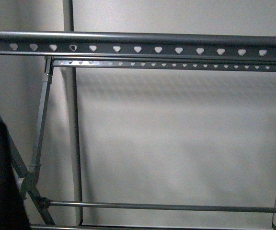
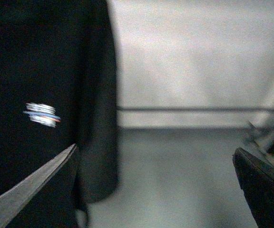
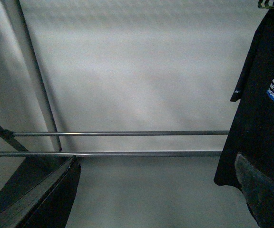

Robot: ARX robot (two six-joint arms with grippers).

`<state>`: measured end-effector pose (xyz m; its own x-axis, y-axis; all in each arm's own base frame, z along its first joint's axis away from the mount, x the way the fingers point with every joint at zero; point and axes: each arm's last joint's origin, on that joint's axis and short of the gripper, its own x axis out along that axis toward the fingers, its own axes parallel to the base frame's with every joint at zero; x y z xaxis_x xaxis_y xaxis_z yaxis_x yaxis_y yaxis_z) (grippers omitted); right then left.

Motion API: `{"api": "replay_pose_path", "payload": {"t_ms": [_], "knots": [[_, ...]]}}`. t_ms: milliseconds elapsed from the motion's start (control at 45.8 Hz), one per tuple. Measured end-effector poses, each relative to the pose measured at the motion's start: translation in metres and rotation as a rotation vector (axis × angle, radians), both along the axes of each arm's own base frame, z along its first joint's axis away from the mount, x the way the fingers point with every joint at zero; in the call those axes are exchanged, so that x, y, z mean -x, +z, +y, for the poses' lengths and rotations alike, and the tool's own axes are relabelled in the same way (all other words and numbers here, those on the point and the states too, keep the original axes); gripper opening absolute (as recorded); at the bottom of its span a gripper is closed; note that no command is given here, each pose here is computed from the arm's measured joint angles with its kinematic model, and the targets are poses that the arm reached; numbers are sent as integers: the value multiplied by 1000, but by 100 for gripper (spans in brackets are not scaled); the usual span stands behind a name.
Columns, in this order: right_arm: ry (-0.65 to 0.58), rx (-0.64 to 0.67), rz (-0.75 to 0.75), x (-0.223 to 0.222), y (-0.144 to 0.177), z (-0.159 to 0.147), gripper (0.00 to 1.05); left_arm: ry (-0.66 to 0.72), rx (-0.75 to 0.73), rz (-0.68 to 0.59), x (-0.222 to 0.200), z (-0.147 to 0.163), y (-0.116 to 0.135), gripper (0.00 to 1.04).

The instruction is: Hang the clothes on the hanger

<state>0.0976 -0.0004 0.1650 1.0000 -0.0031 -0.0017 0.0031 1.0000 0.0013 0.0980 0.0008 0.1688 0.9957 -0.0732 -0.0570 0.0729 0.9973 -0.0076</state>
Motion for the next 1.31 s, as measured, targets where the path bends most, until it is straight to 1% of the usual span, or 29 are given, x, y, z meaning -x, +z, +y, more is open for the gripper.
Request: {"api": "replay_pose_path", "payload": {"t_ms": [44,66,109,153,218,328,393,437,546,612,699,874,961,1070,1114,1136,1201,1223,1267,1311], "knots": [[0,0,0,0,0,0,97,-72,25,73,-4,1,1,98],[1,0,0,0,0,0,97,-73,33,87,-6,2,1,98],[3,0,0,0,0,0,97,-36,63,117,-13,7,6,98],[3,0,0,0,0,0,97,14,92,120,-20,11,13,98],[0,0,0,0,0,0,97,123,159,103,-37,20,31,98],[0,0,0,0,0,0,97,253,259,115,-63,33,52,98],[0,0,0,0,0,0,97,363,341,117,-90,47,64,98],[1,0,0,0,0,0,97,425,387,123,-106,55,68,98],[0,0,0,0,0,0,97,631,513,161,-148,80,74,98],[0,0,0,0,0,0,97,709,548,148,-169,91,76,98],[1,0,0,0,0,0,97,769,574,143,-188,99,78,98],[1,0,0,0,0,0,97,838,585,130,-218,107,82,98],[0,0,0,0,0,0,97,860,576,118,-239,109,86,98],[0,0,0,0,0,0,97,889,576,134,-263,113,87,98],[1,0,0,0,0,0,97,914,569,153,-271,116,85,89],[0,0,0,0,0,0,97,916,569,155,-272,117,84,87],[0,0,0,0,0,0,97,920,568,168,-277,118,82,77],[0,0,0,0,0,0,97,919,568,170,-278,118,82,75],[1,0,0,0,0,0,97,916,570,181,-279,118,81,67],[1,0,0,0,0,0,97,911,571,187,-279,118,80,63]]}}
